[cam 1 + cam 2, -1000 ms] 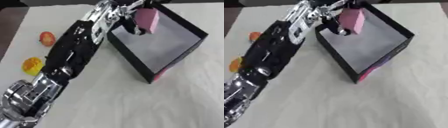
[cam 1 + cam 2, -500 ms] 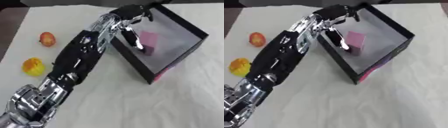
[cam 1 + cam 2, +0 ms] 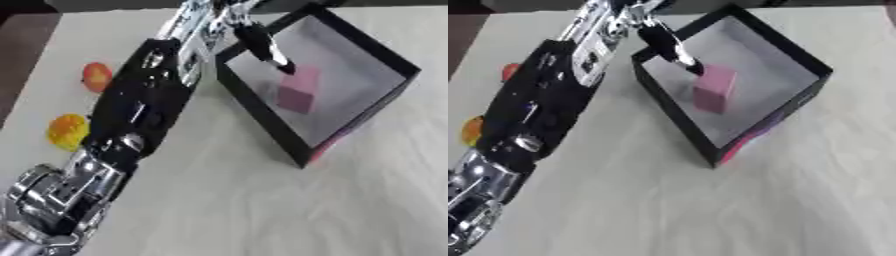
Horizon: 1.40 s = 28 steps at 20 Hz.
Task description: Pick up objects on the table and place them in the box.
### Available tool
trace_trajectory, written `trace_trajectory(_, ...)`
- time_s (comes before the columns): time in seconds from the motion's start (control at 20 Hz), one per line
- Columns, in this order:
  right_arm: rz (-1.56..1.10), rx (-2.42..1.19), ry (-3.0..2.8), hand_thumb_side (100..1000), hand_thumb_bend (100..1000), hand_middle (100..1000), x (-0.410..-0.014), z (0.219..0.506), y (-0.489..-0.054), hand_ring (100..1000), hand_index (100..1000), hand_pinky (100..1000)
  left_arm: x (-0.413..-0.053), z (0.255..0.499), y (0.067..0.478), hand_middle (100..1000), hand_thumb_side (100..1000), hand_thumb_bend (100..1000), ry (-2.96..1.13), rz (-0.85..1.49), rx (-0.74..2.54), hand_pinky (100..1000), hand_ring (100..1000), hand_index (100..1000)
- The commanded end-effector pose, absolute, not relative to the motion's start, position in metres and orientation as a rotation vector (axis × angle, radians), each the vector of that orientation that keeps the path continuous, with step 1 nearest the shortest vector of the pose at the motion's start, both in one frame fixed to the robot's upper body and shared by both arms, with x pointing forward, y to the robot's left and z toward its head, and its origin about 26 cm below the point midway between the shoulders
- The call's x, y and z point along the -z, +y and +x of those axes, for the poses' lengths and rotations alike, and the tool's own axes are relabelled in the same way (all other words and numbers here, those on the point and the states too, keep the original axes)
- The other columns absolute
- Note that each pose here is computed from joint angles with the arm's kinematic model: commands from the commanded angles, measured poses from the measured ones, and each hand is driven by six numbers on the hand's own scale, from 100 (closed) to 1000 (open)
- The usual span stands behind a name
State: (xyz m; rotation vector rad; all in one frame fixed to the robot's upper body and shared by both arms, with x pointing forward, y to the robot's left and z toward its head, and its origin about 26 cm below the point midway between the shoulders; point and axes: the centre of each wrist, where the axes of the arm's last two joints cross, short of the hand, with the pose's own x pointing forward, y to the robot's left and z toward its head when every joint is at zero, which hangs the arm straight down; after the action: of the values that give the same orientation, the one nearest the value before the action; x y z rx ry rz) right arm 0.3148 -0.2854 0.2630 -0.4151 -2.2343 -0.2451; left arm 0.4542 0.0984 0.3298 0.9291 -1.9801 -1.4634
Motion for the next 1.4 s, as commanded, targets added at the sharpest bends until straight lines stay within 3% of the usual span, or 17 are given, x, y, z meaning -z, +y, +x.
trace_trajectory(0.05, -0.465, 0.217, -2.241, 348, 254, 817, -0.267, 0.311, -0.293, 855, 916, 871, -0.372, 0.448, 0.153, 809, 396, 922, -1.892, 1.073, 1.414, 857, 837, 878)
trace_trajectory(0.3, -0.509, 0.186, -2.196, 356, 250, 817, -0.257, 0.311, -0.3, 856, 916, 871, -0.368, 0.454, 0.23, 812, 373, 944, -1.575, 1.192, 1.408, 872, 853, 886)
trace_trajectory(0.6, -0.522, 0.184, -2.188, 357, 248, 817, -0.254, 0.31, -0.301, 856, 916, 871, -0.324, 0.47, 0.291, 821, 394, 913, -1.284, 1.143, 1.335, 869, 860, 899)
trace_trajectory(0.9, -0.507, 0.191, -2.193, 359, 246, 816, -0.255, 0.31, -0.299, 856, 916, 871, -0.281, 0.483, 0.313, 814, 392, 908, -1.132, 1.089, 1.274, 867, 859, 888)
trace_trajectory(1.4, -0.486, 0.199, -2.198, 367, 243, 816, -0.256, 0.311, -0.294, 856, 916, 872, -0.241, 0.494, 0.325, 817, 371, 750, -1.124, 1.011, 1.12, 816, 826, 852)
